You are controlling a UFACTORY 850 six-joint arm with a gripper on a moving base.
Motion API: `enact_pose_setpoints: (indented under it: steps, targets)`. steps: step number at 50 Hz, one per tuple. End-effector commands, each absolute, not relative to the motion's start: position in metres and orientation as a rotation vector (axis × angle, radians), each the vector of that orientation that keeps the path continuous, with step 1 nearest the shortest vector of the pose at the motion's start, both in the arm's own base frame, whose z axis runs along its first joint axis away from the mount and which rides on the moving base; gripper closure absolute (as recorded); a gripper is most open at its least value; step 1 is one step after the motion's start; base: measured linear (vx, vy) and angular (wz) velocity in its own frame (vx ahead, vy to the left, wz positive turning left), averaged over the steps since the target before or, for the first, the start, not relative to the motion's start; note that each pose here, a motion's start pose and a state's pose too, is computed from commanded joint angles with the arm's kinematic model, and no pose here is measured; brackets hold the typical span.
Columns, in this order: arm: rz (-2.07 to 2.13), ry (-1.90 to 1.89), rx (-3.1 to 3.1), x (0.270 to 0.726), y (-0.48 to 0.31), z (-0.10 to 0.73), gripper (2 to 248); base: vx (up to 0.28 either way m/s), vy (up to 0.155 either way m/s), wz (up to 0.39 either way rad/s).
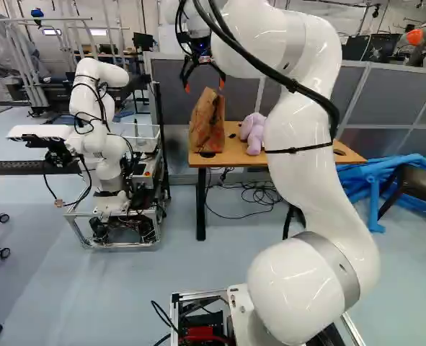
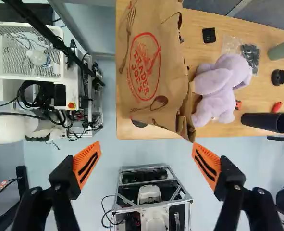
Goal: Pick up the bag on the ground and place it on the table
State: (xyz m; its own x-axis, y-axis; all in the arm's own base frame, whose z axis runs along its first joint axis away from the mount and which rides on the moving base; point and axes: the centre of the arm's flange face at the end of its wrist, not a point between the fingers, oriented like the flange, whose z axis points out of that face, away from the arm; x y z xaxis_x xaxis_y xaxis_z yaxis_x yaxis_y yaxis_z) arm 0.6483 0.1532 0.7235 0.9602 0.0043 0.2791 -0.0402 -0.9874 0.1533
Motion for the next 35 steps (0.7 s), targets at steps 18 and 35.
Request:
enact_pose_setpoints:
  steps: [18,35]
  targets:
    - [0.421,-0.027,2.953,0.6483,0.1532,0.7235,3,-0.088,-0.002,0.003]
    - [0.431,-0.023,2.956,0.6481,0.1520,0.7213,3,0.000,0.000,0.000]
